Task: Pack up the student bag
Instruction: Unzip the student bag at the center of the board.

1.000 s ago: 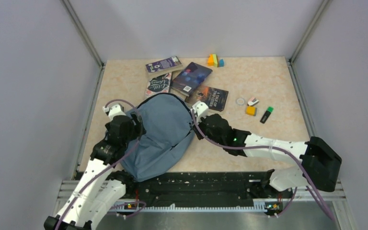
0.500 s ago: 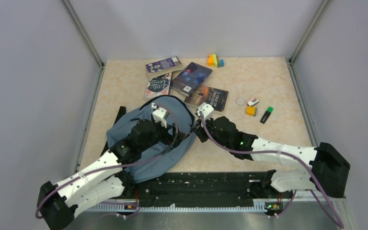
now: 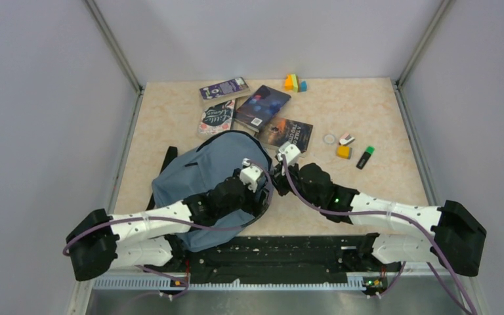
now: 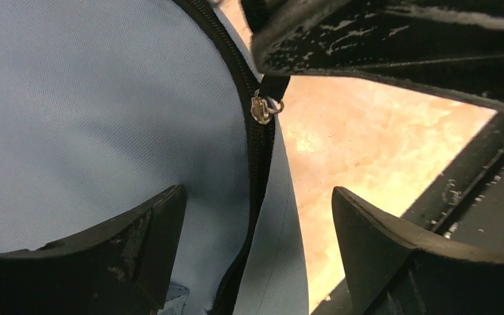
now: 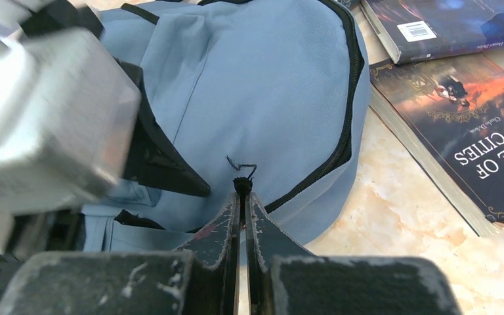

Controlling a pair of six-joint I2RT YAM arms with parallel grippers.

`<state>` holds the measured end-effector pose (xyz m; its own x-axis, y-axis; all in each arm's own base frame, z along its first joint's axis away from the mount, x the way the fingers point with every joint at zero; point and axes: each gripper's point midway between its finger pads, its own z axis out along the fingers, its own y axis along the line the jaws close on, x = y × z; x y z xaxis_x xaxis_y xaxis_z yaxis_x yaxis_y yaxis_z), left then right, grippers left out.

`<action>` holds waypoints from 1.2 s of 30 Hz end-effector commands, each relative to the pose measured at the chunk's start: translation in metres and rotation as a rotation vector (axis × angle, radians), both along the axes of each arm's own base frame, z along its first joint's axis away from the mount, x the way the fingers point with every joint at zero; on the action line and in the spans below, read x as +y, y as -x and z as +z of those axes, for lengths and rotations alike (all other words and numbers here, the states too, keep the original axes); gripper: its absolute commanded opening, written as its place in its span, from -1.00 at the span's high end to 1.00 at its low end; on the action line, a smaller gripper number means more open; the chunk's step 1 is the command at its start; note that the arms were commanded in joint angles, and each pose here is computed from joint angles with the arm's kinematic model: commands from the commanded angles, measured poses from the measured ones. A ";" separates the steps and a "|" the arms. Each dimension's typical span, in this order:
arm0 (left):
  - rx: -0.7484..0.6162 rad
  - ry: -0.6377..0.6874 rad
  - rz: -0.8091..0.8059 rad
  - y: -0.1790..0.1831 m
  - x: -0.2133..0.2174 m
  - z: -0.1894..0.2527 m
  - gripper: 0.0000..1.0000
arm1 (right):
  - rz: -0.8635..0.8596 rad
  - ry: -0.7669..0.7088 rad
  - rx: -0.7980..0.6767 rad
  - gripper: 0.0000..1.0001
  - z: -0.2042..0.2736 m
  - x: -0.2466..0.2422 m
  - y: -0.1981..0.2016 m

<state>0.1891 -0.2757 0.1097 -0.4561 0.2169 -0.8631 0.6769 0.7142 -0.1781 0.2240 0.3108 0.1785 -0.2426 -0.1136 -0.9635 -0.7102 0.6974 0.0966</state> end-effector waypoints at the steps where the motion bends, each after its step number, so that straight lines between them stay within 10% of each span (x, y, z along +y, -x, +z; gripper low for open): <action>1: -0.142 0.014 0.111 -0.027 -0.016 0.033 -0.62 | 0.016 -0.101 -0.069 1.00 0.037 0.004 -0.001; 13: -0.154 -0.077 0.138 -0.026 -0.028 0.015 1.00 | -0.156 -0.054 -0.058 1.00 0.018 -0.021 -0.018; 36: -0.002 -0.131 0.090 0.010 0.002 -0.026 1.00 | -0.380 0.033 -0.103 1.00 0.016 -0.038 -0.058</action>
<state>0.1908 -0.2856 0.0965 -0.4343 0.2604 -0.8623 0.6107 0.7888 -0.0693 0.2576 0.2753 0.1586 -0.2542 -0.1169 -0.9601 -0.4864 0.8735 0.0225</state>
